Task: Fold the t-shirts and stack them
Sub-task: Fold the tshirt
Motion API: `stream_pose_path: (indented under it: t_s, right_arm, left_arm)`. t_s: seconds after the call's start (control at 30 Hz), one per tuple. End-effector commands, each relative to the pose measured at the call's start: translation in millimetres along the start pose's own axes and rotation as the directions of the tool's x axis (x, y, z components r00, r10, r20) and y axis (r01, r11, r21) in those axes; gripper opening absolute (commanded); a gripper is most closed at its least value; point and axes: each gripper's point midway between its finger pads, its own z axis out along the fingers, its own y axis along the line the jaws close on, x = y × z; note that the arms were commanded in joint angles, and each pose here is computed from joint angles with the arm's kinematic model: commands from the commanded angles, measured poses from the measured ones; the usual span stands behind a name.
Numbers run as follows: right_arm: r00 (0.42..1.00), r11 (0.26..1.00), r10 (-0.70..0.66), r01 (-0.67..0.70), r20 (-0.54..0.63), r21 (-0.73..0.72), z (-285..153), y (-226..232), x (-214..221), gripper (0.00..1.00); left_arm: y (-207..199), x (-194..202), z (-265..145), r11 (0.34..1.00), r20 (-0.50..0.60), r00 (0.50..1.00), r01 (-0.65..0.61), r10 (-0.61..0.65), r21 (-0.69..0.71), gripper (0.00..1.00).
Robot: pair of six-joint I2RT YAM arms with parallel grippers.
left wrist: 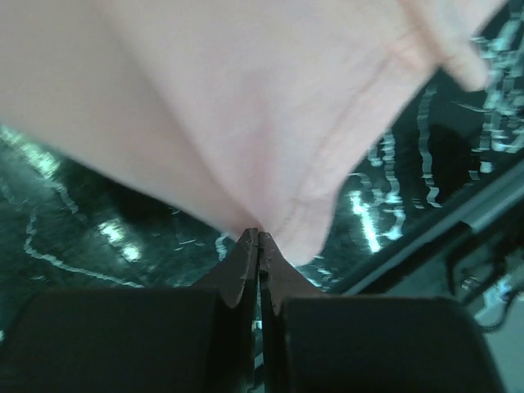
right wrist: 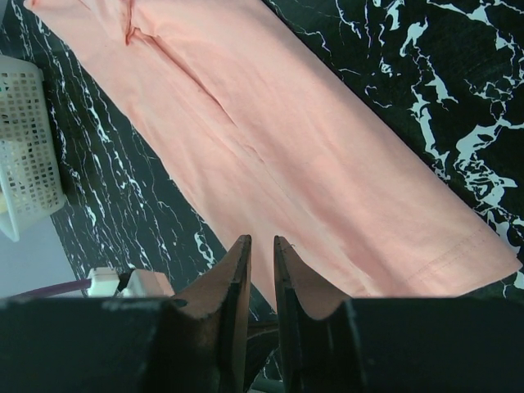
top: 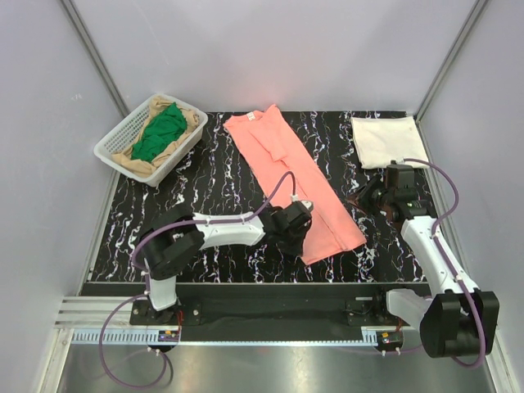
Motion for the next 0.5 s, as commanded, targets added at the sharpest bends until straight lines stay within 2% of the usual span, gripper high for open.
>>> stream_pose_path:
  t_s: [0.0,0.13,0.27,0.37,0.47]
  right_arm:
    - [1.0,1.0,0.013,-0.013,-0.017,-0.016,0.6,1.4,4.2,0.24]
    - [0.997,0.999,0.01,-0.007,-0.083,0.038,11.2,-11.8,14.8,0.24]
    - [0.99,0.999,0.003,0.004,-0.138,0.049,16.1,-15.3,22.6,0.25]
    - [0.989,0.999,-0.002,0.009,-0.147,0.05,16.2,-16.7,24.8,0.25]
    - [0.992,0.999,-0.006,0.011,-0.129,0.039,11.6,-14.3,22.9,0.25]
  left_arm:
    - [22.6,4.6,-3.6,0.997,0.029,0.999,0.037,-0.035,-0.075,0.01]
    - [58.8,28.1,-9.1,0.977,0.0,0.998,0.059,-0.06,-0.205,0.01]
    - [75.3,32.6,-30.4,0.959,0.047,0.995,0.1,-0.091,-0.265,0.01]
    - [64.0,21.0,-54.7,0.967,0.128,0.986,0.135,-0.109,-0.214,0.2]
    - [35.2,-0.9,-71.6,0.973,0.203,0.962,0.208,-0.184,-0.102,0.33]
